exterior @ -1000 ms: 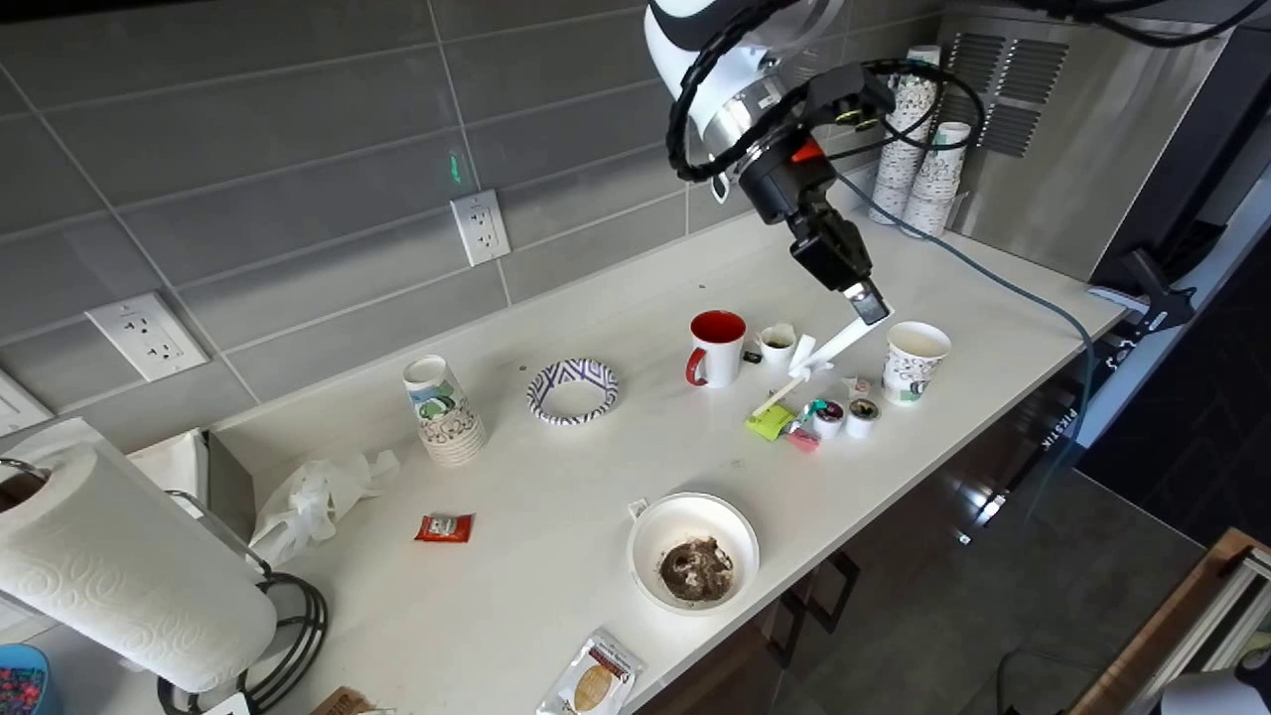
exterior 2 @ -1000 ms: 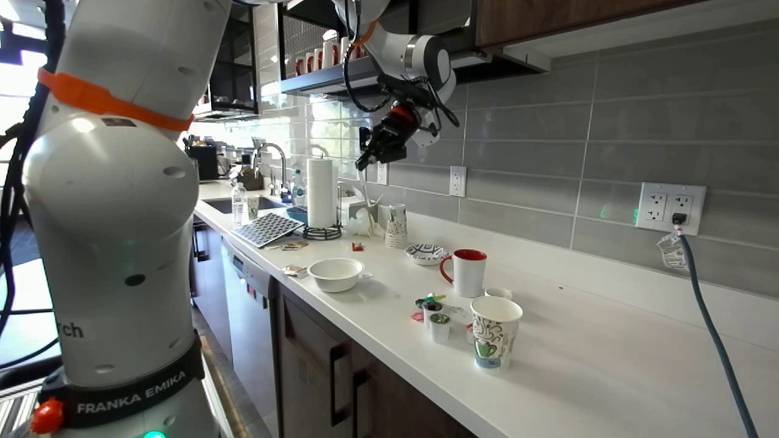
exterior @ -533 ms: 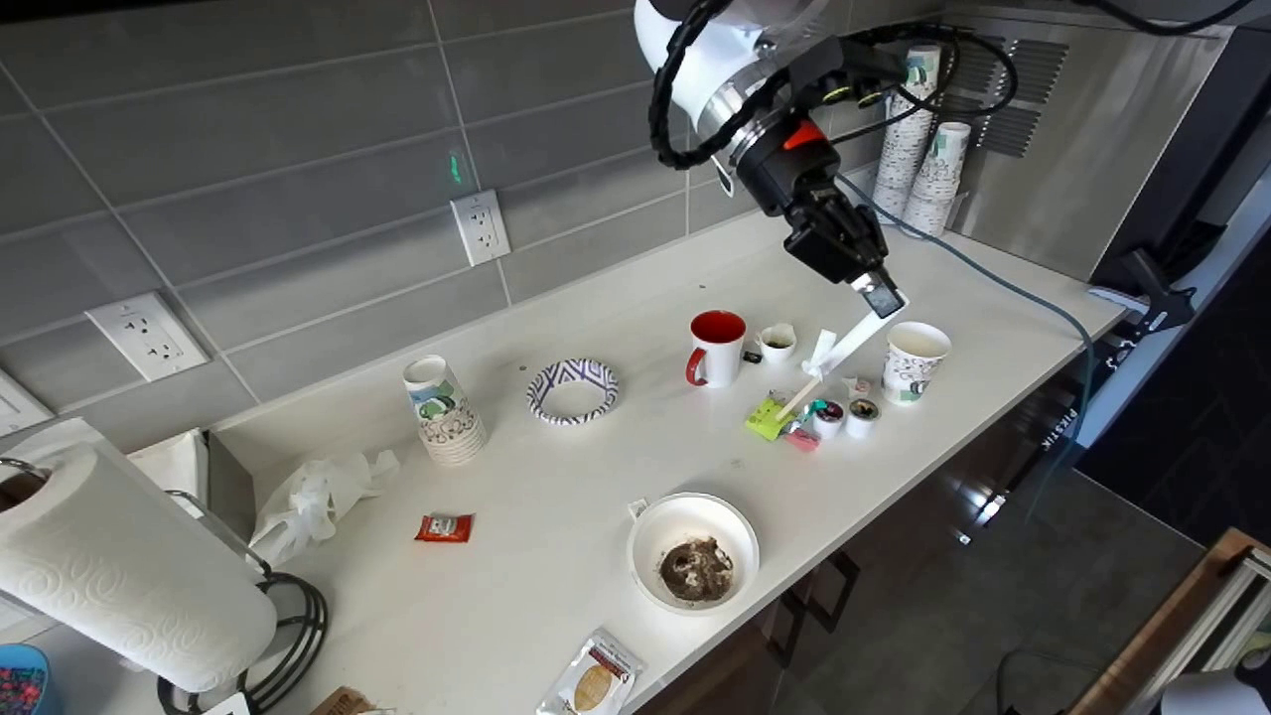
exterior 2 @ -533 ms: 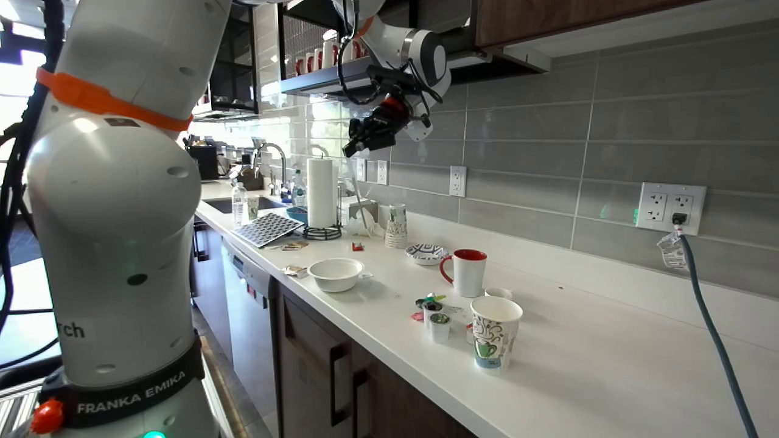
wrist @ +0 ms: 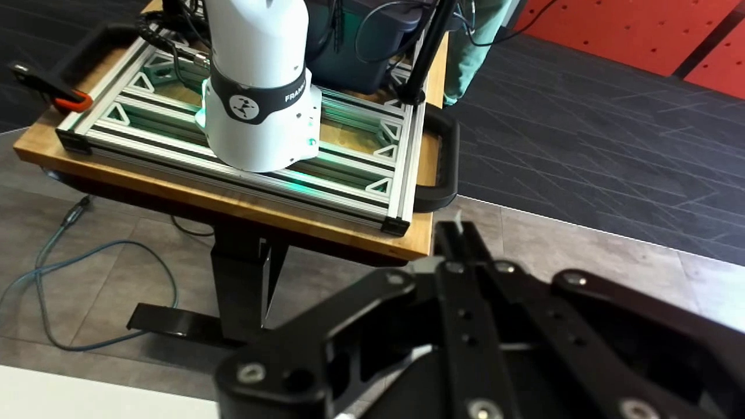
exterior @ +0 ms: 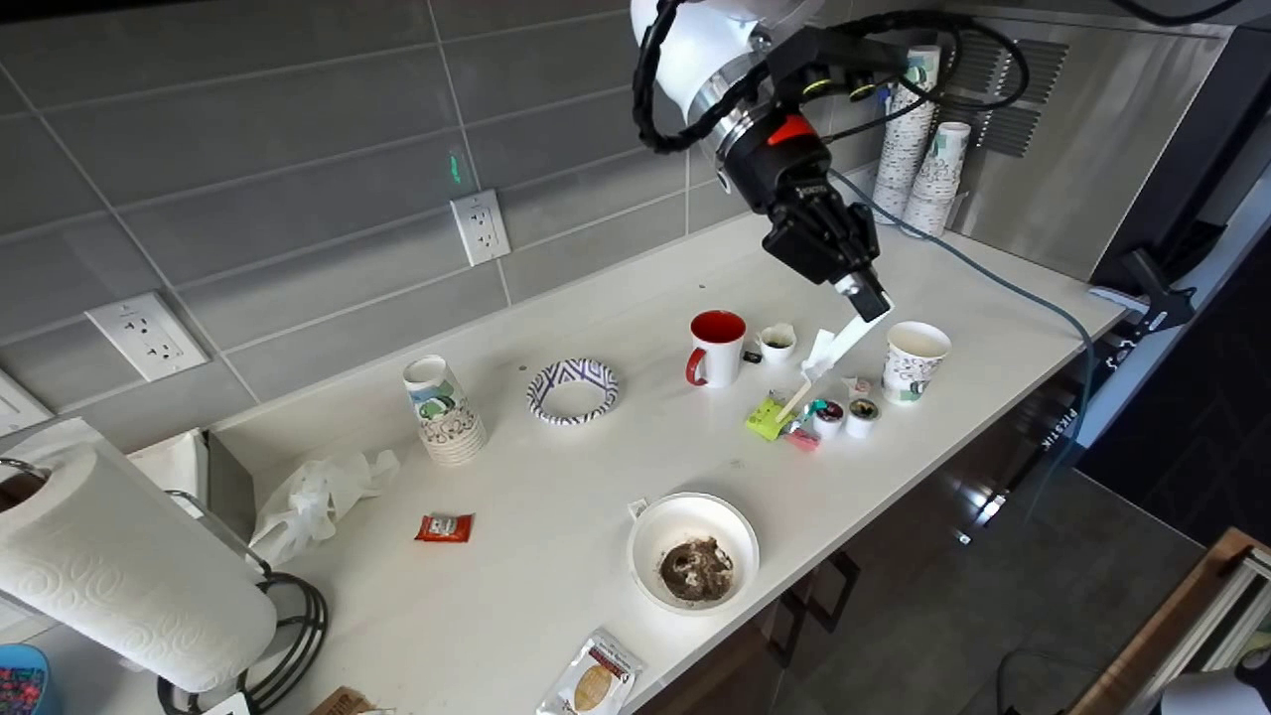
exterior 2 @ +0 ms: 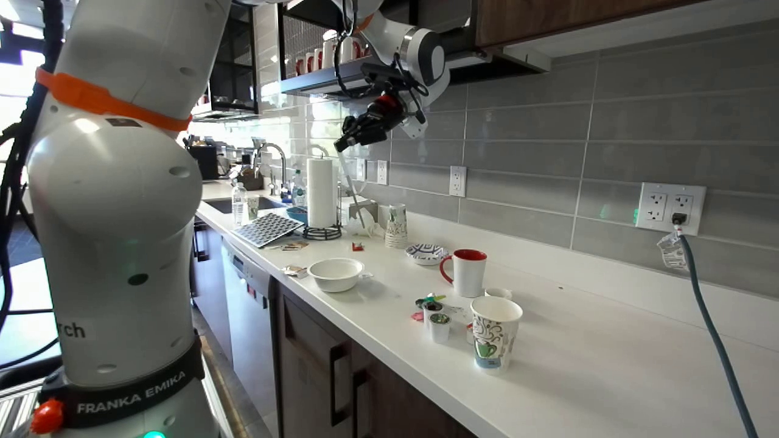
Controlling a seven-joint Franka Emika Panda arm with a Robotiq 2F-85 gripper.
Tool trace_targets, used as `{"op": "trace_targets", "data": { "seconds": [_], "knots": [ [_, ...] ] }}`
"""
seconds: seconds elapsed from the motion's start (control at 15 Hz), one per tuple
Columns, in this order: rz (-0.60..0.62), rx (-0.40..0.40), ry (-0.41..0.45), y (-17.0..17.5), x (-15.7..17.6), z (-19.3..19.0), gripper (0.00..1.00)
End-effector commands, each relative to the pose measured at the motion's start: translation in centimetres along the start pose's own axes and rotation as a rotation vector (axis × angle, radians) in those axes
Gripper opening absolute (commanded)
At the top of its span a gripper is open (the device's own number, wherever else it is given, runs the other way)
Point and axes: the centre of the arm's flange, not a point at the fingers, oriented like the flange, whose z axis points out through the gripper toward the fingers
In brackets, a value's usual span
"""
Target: Remove the wooden stirrer from the white packet.
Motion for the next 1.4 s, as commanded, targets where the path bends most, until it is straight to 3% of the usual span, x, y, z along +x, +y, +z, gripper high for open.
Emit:
{"op": "trace_targets", "data": {
  "seconds": [0.0,0.07,0.2,0.27,0.33,0.6,1.07,1.33],
  "knots": [
    [0.104,0.013,-0.028,-0.7,-1.0,-0.6,0.00],
    [0.021,0.026,-0.011,-0.6,-0.8,-0.5,0.00],
    [0.108,0.032,-0.035,-0.4,-1.0,-0.5,0.00],
    [0.001,0.051,-0.006,-0.4,-0.8,-0.4,0.00],
    [0.118,0.033,-0.042,-0.3,-1.2,-0.5,0.00],
    [0.157,0.026,-0.061,-0.5,-1.5,-0.6,0.00],
    [0.131,0.169,-0.112,-3.0,-1.9,0.6,0.00],
    [0.128,0.070,-0.123,-4.5,-2.5,0.9,0.00]
  ]
}}
